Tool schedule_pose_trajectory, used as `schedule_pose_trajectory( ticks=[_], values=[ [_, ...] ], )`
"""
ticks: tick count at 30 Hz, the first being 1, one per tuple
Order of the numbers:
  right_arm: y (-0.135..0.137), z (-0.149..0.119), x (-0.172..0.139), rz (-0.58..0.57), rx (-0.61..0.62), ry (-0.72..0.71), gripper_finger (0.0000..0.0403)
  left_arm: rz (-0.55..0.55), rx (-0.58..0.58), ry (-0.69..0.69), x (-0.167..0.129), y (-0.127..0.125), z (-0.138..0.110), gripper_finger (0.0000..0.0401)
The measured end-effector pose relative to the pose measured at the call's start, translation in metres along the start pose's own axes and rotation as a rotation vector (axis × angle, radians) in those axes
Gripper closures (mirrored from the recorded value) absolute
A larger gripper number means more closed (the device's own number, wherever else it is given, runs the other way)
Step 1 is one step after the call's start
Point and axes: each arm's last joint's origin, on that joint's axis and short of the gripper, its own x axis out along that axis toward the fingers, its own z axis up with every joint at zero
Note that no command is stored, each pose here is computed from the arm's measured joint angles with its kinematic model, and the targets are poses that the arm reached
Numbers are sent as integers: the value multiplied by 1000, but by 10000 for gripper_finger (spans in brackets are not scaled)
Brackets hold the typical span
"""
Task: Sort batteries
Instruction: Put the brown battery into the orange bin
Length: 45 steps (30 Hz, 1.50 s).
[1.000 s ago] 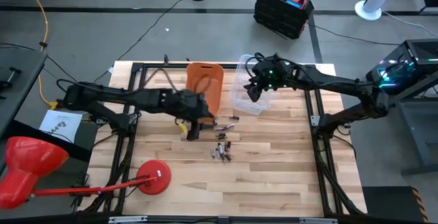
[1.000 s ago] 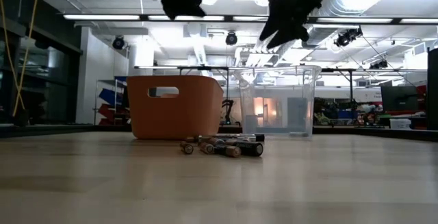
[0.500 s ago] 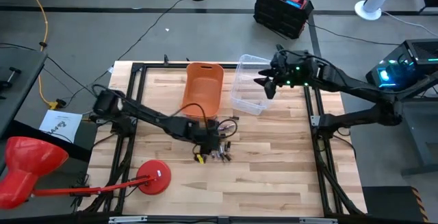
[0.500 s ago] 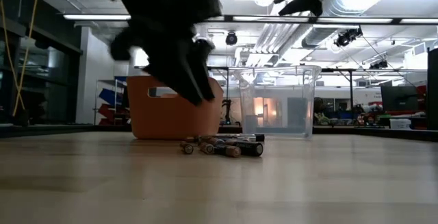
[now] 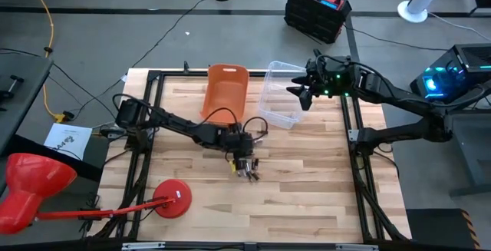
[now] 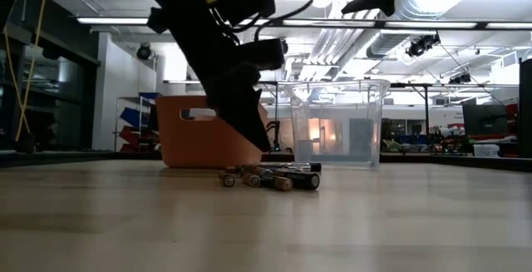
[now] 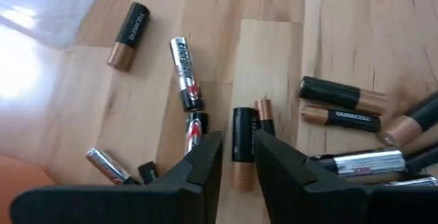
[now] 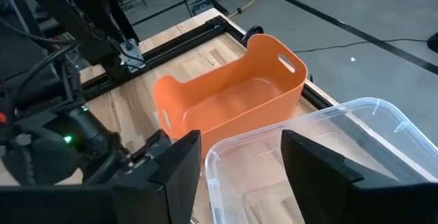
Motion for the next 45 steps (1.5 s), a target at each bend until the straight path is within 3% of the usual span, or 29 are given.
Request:
schedule_pose_trajectory(
  ticks=[4,15,20,25,30,33,36,39,45],
  values=[
    [0,0,0,0,0,0,206,-68,11,31,6,3,-3,324],
    [0,0,0,-2,0,0,206,-66,7,89,25,4,-12,325],
    [0,0,0,-13,15,-3,206,-76,-69,107,28,3,-14,337],
    [0,0,0,-14,19,-3,206,-164,-136,78,4,8,-5,367],
    [-1,0,0,-38,19,-10,206,-183,-132,-167,-57,23,27,367],
    [-1,0,0,-51,19,-13,206,-82,-128,-297,-99,38,36,367],
    [-2,0,0,-55,29,-15,206,143,-138,-380,-138,58,37,366],
    [-2,1,0,-58,50,-23,206,324,-146,-297,-149,81,25,365],
    [-1,6,0,-48,58,-69,206,321,-202,-43,-130,116,-2,345]
  ],
)
